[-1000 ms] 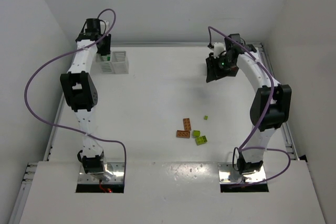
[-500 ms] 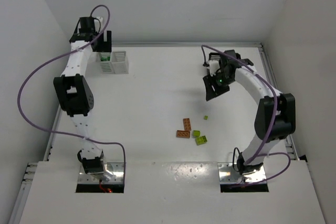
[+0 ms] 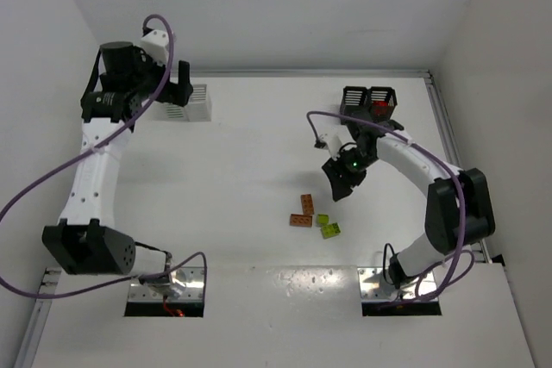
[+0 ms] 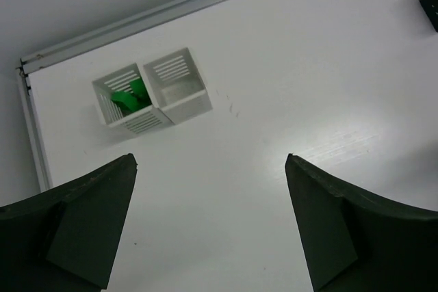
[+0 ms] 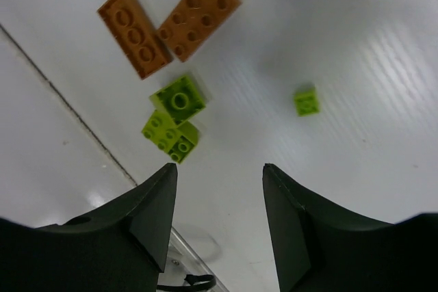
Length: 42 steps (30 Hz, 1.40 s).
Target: Sort the legos into containers by color
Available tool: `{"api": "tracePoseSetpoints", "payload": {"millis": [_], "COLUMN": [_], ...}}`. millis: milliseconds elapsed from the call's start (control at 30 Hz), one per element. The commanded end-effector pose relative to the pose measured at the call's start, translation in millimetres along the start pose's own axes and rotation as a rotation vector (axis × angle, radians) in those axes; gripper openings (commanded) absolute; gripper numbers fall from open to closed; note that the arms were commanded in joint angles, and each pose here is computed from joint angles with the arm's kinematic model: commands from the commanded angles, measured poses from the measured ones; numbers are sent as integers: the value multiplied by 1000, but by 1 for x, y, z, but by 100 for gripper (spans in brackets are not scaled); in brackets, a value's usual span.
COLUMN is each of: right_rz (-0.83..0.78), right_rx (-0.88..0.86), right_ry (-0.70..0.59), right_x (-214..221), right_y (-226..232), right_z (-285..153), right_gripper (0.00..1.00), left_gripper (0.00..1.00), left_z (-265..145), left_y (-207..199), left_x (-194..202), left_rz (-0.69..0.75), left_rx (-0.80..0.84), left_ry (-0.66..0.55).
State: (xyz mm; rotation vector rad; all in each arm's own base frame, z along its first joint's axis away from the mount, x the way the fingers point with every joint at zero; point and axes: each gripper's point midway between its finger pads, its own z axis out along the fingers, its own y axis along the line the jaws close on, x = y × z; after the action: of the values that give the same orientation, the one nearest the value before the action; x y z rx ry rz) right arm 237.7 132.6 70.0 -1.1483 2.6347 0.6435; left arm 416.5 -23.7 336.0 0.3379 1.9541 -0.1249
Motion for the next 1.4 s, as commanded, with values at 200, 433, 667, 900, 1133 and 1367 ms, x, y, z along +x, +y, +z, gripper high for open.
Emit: {"api": "tracePoseSetpoints", "payload": {"millis": [200,433,667,900,1133,1367], "right_rz": [-236,-266,-269,-272,-280,-294], "right_rx": [-88,-68,-54,9,56,55], "right_ry": [54,121,183,168,184,239], "right_x": [7,18,29,17,9,17], "right_y": [49,57,58,52,45,46], "right_z": [18,37,55,66,77,88], "right_gripper": [54,54,54,53,53,51], "left_gripper": [97,97,98,100,100,100], "left_z": [-36,-34,-40,-51,-54,-44], "left_y": [-19,-28,-28,-23,-23,-23], "left_x": [25,20,20,34,41,60], "left_rz": [8,-17,-2,31,51,56], "left_rx": [20,47,37,-9,-16,-11], "left_ry": [71,68,60,76,84,101]}}
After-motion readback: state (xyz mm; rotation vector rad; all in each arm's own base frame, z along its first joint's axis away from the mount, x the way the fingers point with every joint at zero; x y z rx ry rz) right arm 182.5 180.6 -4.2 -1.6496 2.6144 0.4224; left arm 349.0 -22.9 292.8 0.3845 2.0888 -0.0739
